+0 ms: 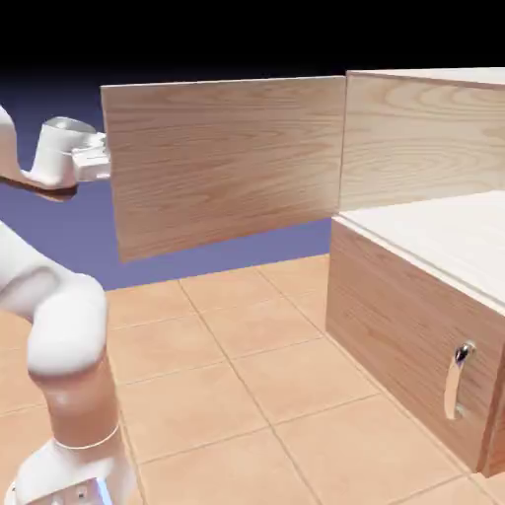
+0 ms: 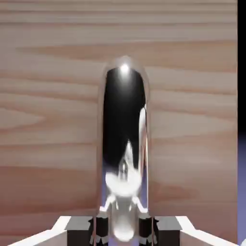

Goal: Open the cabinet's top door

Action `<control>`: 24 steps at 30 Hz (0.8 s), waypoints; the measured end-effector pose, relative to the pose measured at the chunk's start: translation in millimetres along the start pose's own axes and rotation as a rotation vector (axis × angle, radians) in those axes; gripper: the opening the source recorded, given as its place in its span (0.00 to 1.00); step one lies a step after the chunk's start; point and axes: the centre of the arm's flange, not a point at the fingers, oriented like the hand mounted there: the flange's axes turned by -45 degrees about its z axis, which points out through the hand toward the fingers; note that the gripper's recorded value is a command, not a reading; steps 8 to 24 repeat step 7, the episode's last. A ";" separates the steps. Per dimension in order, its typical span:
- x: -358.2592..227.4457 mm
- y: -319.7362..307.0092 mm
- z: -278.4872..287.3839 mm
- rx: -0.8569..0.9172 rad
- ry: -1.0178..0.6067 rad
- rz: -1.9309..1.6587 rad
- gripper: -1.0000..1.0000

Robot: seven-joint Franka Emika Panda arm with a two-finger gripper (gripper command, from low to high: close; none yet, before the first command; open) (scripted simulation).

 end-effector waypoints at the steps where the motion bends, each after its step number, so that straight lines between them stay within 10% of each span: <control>1: 0.0 -1.8 -5.9 -0.012 0.000 0.000 0.00; 24: 0.0 -14.7 -42.3 -0.087 0.000 0.000 0.00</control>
